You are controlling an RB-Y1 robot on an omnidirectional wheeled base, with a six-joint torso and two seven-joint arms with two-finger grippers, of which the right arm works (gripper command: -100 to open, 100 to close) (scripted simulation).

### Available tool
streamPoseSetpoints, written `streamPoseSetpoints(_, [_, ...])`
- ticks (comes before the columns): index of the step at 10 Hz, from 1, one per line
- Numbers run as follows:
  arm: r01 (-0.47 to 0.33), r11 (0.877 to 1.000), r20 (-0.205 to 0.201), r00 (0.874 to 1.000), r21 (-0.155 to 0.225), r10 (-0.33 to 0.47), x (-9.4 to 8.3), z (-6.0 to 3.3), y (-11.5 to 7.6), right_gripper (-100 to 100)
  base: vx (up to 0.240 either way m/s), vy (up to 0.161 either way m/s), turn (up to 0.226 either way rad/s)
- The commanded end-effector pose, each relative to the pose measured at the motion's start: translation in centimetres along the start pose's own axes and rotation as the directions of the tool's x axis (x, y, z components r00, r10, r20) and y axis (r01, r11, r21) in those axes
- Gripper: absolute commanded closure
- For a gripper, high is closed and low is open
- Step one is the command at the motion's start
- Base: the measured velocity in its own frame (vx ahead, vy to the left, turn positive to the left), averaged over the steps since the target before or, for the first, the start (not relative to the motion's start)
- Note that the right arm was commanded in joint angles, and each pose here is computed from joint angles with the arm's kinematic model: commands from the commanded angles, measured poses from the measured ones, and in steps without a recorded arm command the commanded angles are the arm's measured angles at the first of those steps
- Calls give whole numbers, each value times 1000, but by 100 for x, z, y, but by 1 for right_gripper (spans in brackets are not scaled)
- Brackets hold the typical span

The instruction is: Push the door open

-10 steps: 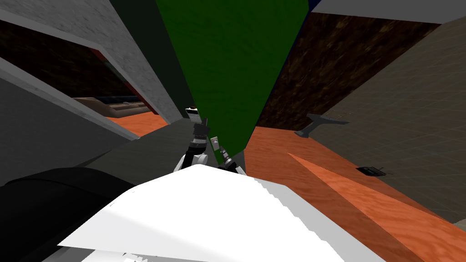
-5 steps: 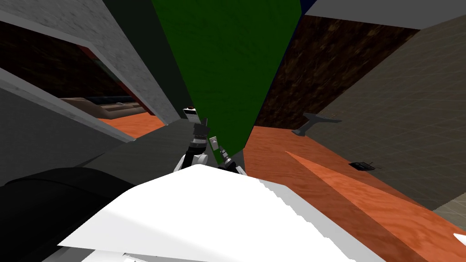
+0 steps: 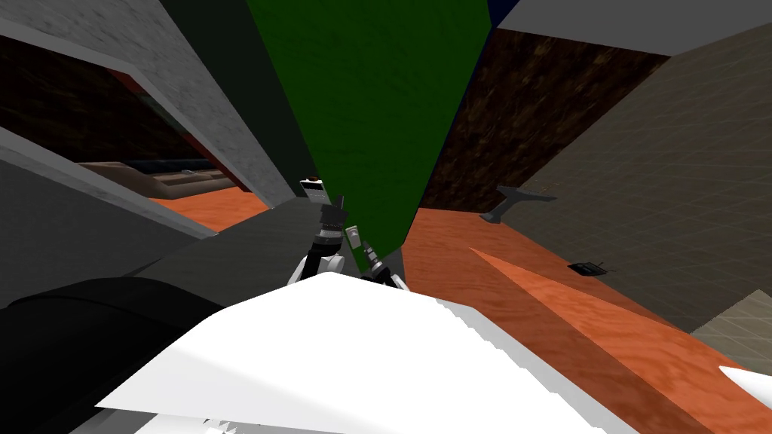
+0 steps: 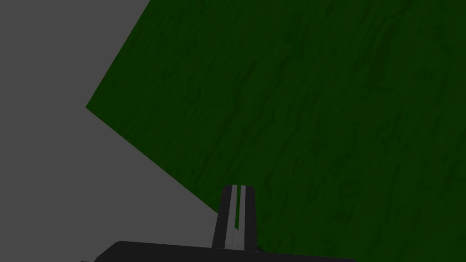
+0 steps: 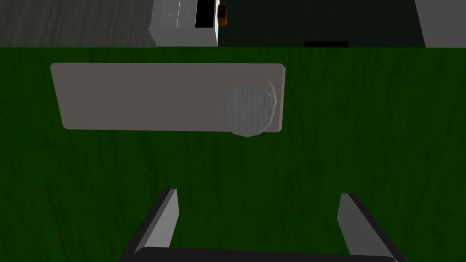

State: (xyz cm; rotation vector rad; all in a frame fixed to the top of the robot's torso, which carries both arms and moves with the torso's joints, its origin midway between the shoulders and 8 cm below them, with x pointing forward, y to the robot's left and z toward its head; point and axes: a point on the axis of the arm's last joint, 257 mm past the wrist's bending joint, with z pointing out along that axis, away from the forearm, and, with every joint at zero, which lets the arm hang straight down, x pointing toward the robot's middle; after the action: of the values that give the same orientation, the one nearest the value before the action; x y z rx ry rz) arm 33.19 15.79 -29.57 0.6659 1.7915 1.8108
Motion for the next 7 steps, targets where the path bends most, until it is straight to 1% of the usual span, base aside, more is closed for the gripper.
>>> streamPoseSetpoints(1, [3,1000,-1,1000,-1,-3,11,17,3,-100,-17,-4,-57])
streamPoseSetpoints(2, [12,1000,-7,1000,-1,-12,31,32,5,-100,-23,-2,-78])
streamPoseSetpoints(3, [-3,1000,0,1000,-1,3,13,32,4,-100,-20,0,-29])
streamPoseSetpoints(4, [8,1000,-4,1000,-1,-8,30,48,6,-100,-23,0,-53])
streamPoseSetpoints(5, [-3,1000,-1,1000,-1,3,21,48,5,-100,-18,1,-28])
streamPoseSetpoints(7, [11,1000,-8,1000,0,-11,53,79,7,-100,-28,-2,-65])
